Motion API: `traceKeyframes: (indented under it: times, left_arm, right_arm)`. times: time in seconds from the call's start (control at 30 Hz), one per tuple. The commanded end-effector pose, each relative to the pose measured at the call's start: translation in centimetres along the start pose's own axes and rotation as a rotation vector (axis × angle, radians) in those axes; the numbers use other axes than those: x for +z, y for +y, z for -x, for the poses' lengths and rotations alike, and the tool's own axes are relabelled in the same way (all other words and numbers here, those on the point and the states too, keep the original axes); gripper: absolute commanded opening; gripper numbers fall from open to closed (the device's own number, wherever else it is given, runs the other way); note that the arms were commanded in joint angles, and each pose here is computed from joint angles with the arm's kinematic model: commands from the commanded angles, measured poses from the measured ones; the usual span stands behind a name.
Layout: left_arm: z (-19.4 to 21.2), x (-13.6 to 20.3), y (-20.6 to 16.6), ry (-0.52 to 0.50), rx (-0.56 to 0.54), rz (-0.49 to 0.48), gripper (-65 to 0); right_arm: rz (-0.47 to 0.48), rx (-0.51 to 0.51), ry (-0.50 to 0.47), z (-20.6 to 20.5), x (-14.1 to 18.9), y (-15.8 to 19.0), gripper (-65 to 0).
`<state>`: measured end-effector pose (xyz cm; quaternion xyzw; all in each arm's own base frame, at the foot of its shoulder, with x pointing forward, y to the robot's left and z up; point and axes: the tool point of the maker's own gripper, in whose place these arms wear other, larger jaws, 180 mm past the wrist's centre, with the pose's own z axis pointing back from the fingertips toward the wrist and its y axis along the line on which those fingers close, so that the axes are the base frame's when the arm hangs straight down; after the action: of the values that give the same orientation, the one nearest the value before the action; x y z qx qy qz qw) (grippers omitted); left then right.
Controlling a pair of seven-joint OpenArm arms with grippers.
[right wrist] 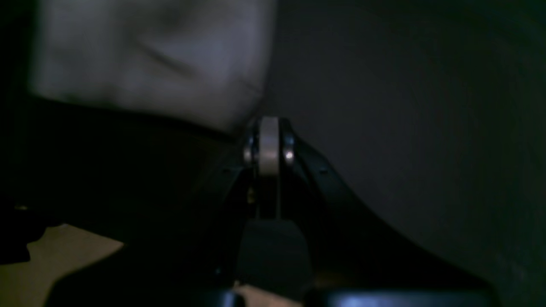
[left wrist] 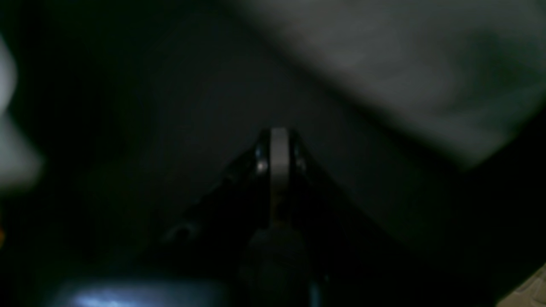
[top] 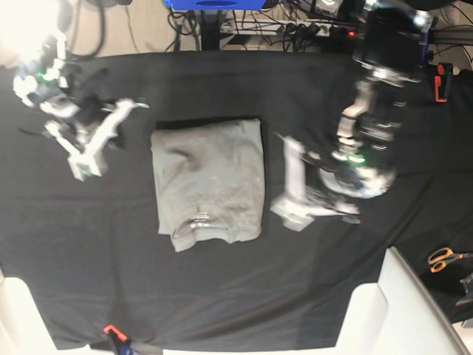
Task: Fold the T-shirt properly
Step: 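Press the folded shirt's side edge with the right gripper to square it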
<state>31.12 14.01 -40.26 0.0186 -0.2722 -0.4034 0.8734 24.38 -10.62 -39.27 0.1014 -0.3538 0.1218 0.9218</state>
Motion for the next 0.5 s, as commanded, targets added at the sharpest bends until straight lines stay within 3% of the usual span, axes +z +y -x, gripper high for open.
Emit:
traceKeyframes:
  times: [0.0,0.13,0.27,0.47]
  left_arm:
    - [3.1,0.7,-0.1,0.057,-0.003,0.001,-65.0]
    - [12.4,3.5,1.0,0.226,0.083,-0.045,-65.0]
    - [19.1,6.8,1.7,0.297,0.229,-0.115,-65.0]
    - [23.3,10.2,2.8,0.332,0.345,-0.21,-65.0]
  right_arm:
    - [-0.022,0.018,-0.059,-1.8,-0.3,0.7,-64.8]
    - [-0.092,0.067,-0.105,-3.7,-1.6,3.2,-64.8]
    - [-0.127,0.089,-0.087,-3.8,-3.2,4.4,-64.8]
    - [-0.137,0.065,-0.058,-1.7,-4.9,4.4,-64.8]
